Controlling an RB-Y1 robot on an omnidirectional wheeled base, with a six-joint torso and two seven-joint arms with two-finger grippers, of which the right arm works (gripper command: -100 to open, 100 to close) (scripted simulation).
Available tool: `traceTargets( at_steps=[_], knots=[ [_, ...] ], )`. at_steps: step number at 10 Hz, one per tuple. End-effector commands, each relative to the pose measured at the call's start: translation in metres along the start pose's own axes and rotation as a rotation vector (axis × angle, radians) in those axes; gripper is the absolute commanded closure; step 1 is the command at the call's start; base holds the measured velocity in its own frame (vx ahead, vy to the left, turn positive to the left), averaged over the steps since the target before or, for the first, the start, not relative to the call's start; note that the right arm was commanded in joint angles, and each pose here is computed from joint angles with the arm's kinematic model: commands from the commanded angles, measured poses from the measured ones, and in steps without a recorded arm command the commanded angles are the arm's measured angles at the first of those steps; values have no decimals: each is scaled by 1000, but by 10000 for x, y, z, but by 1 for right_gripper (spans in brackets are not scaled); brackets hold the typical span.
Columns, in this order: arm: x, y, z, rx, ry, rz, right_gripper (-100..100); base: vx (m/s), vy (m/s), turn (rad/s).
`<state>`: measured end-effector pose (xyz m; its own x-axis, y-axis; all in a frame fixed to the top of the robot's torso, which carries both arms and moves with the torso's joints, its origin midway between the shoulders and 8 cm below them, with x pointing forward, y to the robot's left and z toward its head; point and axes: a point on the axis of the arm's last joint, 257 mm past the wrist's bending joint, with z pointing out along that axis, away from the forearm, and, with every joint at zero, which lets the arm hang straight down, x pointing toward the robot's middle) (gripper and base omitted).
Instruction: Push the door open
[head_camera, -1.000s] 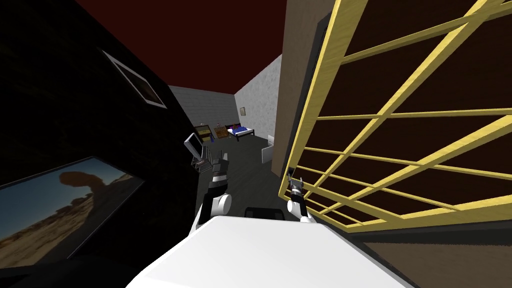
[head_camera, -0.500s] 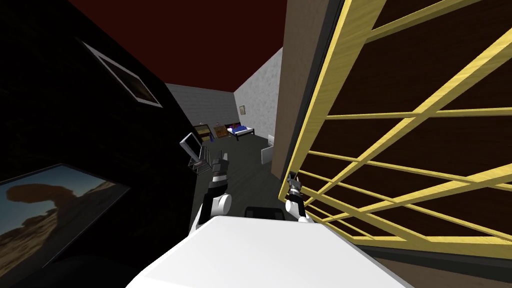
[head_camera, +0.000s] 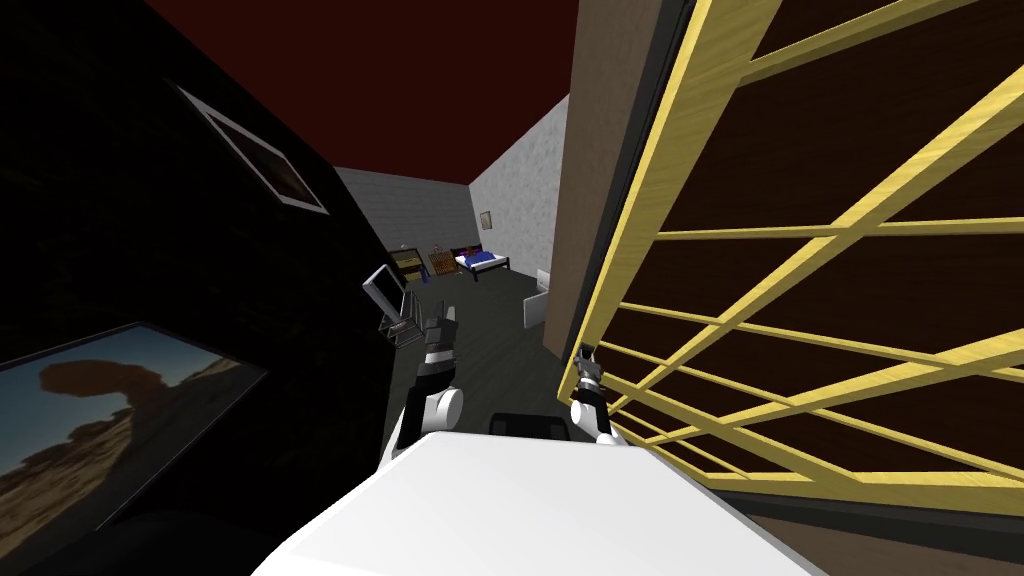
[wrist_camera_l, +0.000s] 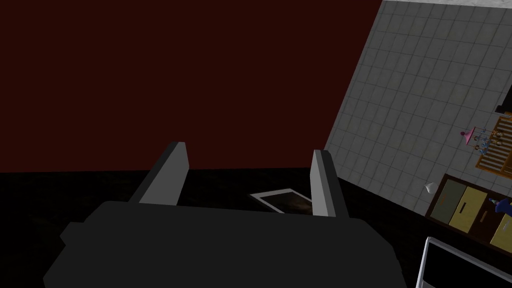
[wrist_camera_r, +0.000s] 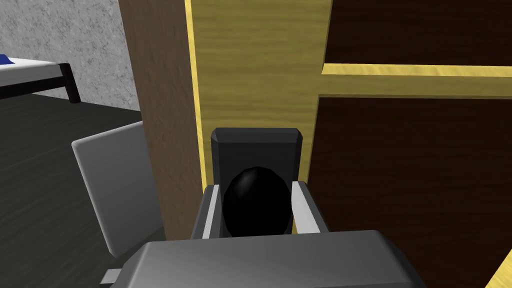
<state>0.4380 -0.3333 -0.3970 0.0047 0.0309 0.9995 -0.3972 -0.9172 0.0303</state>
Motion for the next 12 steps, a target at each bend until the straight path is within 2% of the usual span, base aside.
traceTargets(
  at_steps=[1,12],
  knots=[
    [9,25,19,2,4,-8,100,-114,-8,105],
    [52,68,115,21,21,-41,100,-170,-50,139]
  ],
)
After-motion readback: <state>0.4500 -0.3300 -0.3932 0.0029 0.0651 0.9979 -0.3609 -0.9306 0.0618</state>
